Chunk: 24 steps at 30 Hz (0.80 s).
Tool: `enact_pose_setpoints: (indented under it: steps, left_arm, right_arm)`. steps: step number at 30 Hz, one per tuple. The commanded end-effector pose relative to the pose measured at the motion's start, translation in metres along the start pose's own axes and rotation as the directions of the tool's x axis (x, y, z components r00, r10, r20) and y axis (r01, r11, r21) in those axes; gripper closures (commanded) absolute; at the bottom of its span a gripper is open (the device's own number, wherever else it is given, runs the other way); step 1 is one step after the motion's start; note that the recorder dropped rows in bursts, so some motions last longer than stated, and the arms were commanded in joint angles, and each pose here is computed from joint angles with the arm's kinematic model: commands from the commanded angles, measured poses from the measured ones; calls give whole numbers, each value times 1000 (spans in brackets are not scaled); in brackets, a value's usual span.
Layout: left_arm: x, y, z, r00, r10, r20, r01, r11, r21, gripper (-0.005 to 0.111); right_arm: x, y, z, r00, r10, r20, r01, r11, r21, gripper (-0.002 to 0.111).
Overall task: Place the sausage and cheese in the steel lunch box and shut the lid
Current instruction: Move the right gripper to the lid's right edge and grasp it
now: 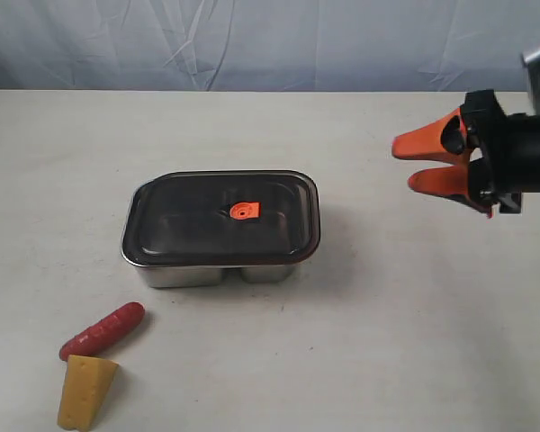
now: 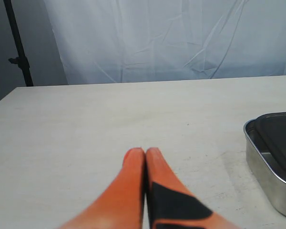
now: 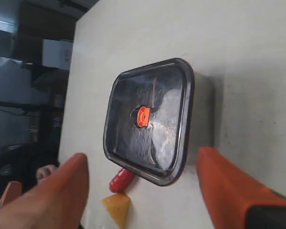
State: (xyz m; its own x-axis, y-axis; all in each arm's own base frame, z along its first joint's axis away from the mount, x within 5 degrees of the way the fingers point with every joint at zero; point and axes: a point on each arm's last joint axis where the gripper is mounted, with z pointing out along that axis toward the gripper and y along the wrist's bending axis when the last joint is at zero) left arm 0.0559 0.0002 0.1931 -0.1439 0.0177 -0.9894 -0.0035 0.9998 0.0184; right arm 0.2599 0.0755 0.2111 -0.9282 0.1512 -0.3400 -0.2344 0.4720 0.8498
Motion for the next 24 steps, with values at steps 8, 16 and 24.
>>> enact_pose_setpoints:
  steps: [8, 16, 24]
  left_arm:
    - [0, -1, 0, 1000, -20, 6, 20, 1000, 7, 107]
    - [0, -1, 0, 1000, -20, 6, 20, 1000, 7, 107]
    - [0, -1, 0, 1000, -22, 6, 22, 1000, 8, 107]
  right_arm:
    - [18, -56, 81, 989, 123, -85, -132, 986, -105, 51]
    - [25, -50, 108, 986, 61, -153, -76, 993, -89, 51]
    - [22, -45, 119, 988, 18, -156, -27, 998, -55, 51]
